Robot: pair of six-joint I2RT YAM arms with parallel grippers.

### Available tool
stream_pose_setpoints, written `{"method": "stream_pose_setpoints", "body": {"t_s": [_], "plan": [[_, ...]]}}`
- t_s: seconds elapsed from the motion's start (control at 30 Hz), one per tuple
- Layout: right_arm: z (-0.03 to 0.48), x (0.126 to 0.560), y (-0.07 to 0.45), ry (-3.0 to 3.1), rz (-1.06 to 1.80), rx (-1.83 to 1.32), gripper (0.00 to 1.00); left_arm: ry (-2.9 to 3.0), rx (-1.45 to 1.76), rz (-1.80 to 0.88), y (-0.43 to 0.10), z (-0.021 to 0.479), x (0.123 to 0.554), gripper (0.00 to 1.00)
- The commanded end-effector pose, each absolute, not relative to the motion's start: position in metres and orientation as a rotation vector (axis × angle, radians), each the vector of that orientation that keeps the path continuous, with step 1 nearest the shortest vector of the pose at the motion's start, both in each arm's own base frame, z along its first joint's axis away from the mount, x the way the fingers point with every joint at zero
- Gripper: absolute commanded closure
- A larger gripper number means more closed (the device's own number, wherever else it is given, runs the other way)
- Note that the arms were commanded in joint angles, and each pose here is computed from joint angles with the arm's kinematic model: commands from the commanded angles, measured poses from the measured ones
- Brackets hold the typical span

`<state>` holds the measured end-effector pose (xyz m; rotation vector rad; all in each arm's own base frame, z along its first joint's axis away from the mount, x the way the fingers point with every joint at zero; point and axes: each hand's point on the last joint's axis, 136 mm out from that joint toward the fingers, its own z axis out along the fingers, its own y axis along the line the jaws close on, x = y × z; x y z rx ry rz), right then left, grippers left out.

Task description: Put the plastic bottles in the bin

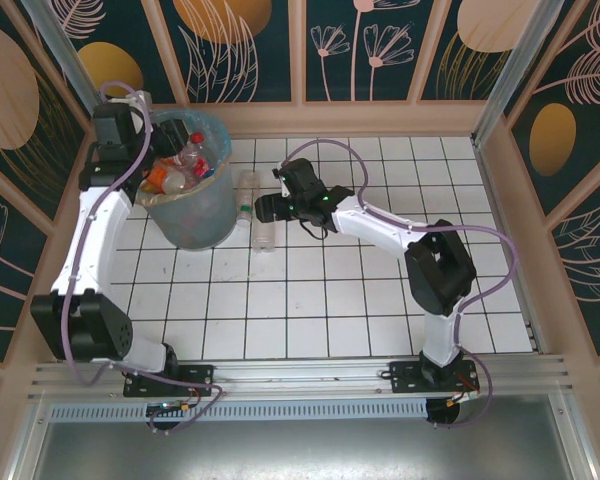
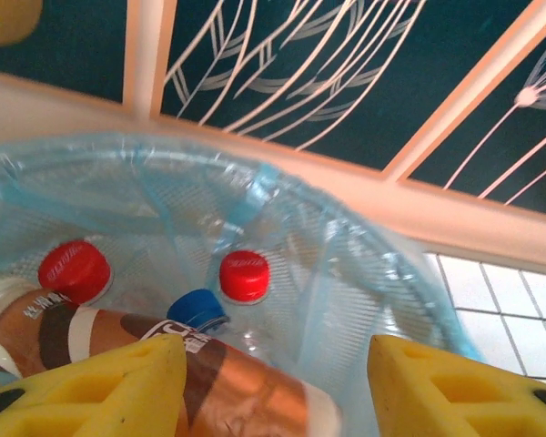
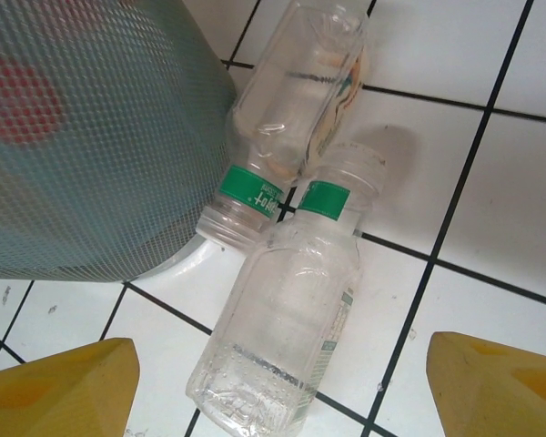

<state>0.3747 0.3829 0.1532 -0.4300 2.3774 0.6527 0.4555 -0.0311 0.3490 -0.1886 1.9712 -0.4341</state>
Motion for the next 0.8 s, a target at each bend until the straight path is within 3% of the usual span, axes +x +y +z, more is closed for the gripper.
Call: {"method": "stream_pose_setpoints", "body": {"t_s": [0.0, 0.1, 0.27, 0.77], "plan": [[0.142, 0.373, 0.392, 2.43, 0.654, -0.36, 0.17, 1.828, -0.068, -0.456, -0.041, 0.397, 0.431, 0.44], [0.13, 0.369, 0.404, 2.459, 0.657, -0.358, 0.16, 1.755, 0.034, -0.479, -0.052, 0.41, 0.414, 0.43], [0.106, 0.366, 0.419, 2.506, 0.653, -0.337, 0.03, 1.634, 0.105, -0.451, -0.055, 0.42, 0.391, 0.33], [0.036, 0.357, 0.401, 2.665, 0.471, -0.36, 0.1, 1.624, 0.068, -0.378, -0.044, 0.421, 0.389, 0.33]]}}
